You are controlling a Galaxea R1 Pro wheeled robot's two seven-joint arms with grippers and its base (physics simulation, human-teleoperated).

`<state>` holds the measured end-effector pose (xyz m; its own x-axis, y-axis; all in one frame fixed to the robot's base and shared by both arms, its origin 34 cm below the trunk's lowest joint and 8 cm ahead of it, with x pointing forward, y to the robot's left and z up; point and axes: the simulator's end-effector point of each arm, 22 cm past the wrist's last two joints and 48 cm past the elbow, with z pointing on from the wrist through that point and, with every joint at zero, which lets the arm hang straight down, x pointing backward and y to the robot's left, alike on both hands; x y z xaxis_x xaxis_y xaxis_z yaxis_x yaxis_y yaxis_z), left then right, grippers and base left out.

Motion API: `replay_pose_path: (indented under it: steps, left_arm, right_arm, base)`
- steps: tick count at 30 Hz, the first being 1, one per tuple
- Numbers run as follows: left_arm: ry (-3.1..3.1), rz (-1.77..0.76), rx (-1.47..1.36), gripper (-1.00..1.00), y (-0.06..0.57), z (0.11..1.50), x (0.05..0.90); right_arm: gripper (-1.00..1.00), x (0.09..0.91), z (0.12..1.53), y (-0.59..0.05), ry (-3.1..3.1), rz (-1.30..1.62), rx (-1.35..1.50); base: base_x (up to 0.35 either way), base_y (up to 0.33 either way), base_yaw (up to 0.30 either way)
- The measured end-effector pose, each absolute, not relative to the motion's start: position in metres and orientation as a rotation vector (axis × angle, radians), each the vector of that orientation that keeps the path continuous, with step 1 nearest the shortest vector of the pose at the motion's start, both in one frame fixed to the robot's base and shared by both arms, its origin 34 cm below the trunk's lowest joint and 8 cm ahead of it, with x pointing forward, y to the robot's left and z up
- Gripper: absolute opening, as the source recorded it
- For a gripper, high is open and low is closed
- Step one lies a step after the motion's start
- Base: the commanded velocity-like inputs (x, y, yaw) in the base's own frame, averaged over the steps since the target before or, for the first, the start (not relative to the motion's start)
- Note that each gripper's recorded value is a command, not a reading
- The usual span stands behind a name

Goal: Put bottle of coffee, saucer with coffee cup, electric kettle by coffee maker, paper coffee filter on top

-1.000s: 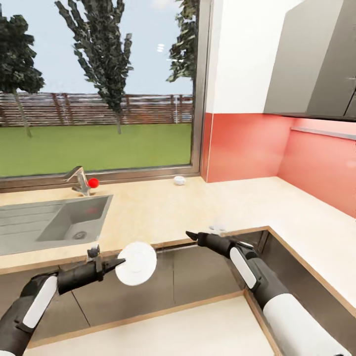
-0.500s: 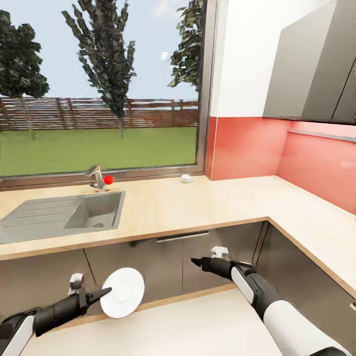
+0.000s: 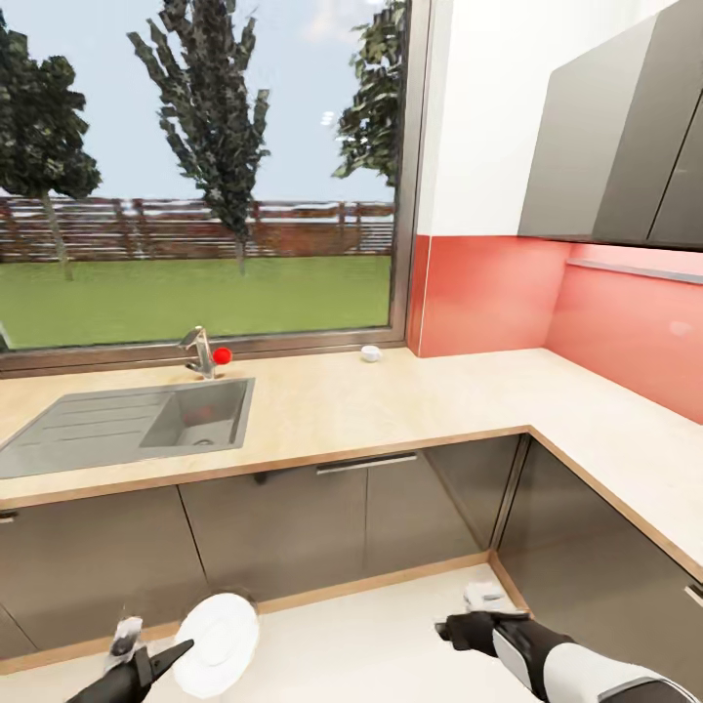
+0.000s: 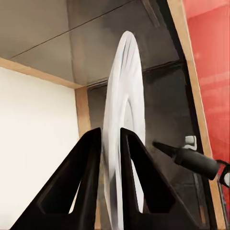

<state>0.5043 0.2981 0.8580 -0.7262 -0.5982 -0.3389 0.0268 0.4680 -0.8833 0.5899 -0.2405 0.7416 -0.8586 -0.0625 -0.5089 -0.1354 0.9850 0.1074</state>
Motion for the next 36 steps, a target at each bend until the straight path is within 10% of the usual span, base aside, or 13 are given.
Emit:
replay_pose_path:
  steps: [36]
  left_arm:
    - [2.177, -1.071, -0.491, -1.0, 0.322, 0.79, 0.455]
  right_arm:
    - [1.0, 0.437, 0.657, -0.279, 2.665, -0.072, -0.141]
  base:
    - [0.0, 0.0, 0.048]
